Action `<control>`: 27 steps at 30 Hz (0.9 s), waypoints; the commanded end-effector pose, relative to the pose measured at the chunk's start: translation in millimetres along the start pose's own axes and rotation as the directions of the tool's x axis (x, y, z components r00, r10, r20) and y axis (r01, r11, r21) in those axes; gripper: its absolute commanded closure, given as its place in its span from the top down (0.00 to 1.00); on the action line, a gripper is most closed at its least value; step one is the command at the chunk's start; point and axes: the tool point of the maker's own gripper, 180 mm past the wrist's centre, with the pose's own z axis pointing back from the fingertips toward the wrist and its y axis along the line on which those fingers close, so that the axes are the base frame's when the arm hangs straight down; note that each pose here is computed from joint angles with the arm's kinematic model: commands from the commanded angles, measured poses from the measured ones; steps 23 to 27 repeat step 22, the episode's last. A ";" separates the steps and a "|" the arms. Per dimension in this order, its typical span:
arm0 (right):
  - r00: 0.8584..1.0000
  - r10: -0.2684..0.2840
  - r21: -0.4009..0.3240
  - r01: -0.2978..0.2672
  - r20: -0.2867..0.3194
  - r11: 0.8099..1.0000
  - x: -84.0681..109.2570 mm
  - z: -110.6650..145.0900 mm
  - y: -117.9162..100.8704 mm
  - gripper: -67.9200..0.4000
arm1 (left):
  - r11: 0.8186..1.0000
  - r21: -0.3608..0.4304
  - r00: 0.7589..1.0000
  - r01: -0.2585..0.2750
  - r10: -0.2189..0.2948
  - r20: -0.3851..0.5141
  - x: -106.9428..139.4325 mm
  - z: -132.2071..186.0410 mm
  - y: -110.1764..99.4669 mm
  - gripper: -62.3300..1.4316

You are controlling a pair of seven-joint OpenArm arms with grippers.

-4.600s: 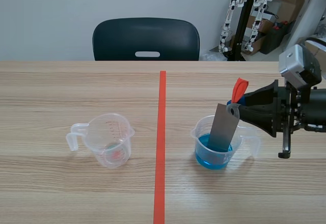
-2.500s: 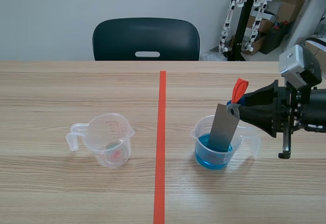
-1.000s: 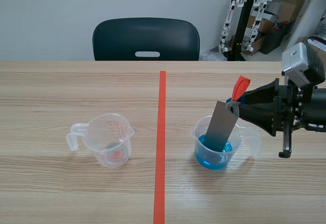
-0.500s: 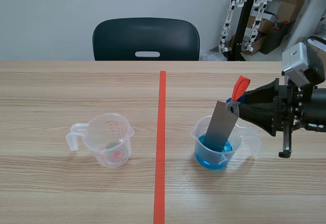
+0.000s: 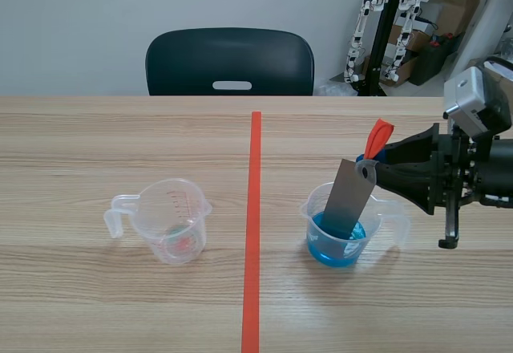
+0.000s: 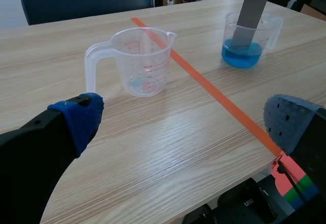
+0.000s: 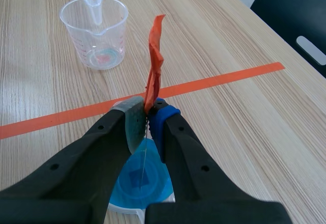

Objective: Do the redox reaction experiment. hold the plate still in the solution

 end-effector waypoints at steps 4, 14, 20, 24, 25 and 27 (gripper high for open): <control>0.999 0.012 -0.011 -0.011 0.030 1.000 10.4 2.8 -6.2 0.02 | 1.000 0.003 0.999 -0.002 0.002 0.046 9.5 -1.0 0.6 1.00; 0.999 0.012 -0.011 -0.012 0.029 1.000 10.3 2.9 -6.3 0.02 | 1.000 0.003 0.999 -0.002 0.002 0.048 9.8 -1.0 0.6 1.00; 0.999 0.012 -0.011 -0.012 0.029 1.000 10.3 2.9 -6.3 0.02 | 1.000 0.003 0.999 -0.002 0.002 0.048 9.8 -1.0 0.6 1.00; 0.999 0.012 -0.011 -0.012 0.029 1.000 10.3 2.9 -6.3 0.02 | 1.000 0.003 0.999 -0.002 0.002 0.048 9.8 -1.0 0.6 1.00; 0.999 0.012 -0.011 -0.012 0.029 1.000 10.3 2.9 -6.3 0.02 | 1.000 0.003 0.999 -0.002 0.002 0.048 9.8 -1.0 0.6 1.00; 0.999 0.012 -0.011 -0.012 0.029 1.000 10.3 2.9 -6.3 0.02 | 1.000 0.003 0.999 -0.002 0.002 0.048 9.8 -1.0 0.6 1.00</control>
